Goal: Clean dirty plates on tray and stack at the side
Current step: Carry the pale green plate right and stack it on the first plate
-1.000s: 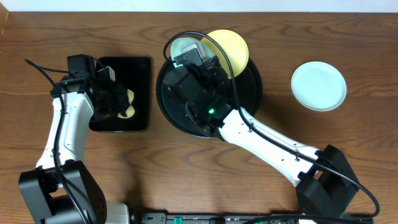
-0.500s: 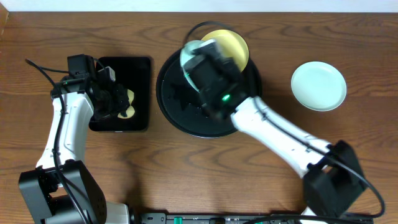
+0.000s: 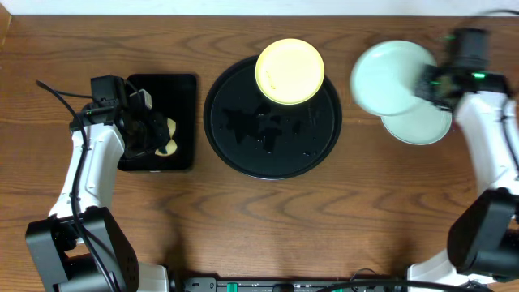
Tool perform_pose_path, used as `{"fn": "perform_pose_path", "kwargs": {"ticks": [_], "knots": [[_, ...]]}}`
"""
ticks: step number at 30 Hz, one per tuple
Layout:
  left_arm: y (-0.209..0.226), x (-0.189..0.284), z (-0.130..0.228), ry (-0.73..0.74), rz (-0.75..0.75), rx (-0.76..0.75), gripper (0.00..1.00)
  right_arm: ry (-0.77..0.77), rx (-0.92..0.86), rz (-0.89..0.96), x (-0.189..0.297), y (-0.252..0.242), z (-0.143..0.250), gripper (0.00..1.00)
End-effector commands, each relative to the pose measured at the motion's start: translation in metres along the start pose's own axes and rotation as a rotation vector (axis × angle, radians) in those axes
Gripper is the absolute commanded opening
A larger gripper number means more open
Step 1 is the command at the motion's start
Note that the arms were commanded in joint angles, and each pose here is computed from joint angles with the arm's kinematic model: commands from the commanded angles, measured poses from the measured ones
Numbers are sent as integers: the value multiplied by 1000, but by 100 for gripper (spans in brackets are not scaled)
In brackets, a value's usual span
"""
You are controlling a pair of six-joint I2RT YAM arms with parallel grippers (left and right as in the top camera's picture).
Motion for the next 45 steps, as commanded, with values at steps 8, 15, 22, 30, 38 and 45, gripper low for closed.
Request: {"fn": "perform_pose_path", "kwargs": {"ticks": [8, 15, 22, 30, 38, 45], "knots": [[2, 0, 1, -5, -12, -13, 8, 128, -212, 0, -51, -75, 10, 16], [2, 0, 1, -5, -12, -13, 8, 136, -179, -92, -55, -68, 10, 54], [2, 0, 1, -5, -12, -13, 8, 93, 148, -487, -45, 3, 9, 53], [2, 0, 2, -3, -12, -13, 8, 19, 497, -531, -39, 114, 25, 52], [2, 0, 2, 0, -13, -11, 8, -57, 737, -472, 6, 196, -6, 44], [2, 0, 2, 2, -14, -11, 8, -42, 794, -445, -17, 234, -42, 51]]}}
Point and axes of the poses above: each gripper's point midway between its finger pads, its own x axis back along the fingers, its own y axis along the line the jaws close on, z = x × y, the point moved 8 cm from there along x, back along the fingers, and after that the axes turned 7 degrees about x, right-handed, at the moved point
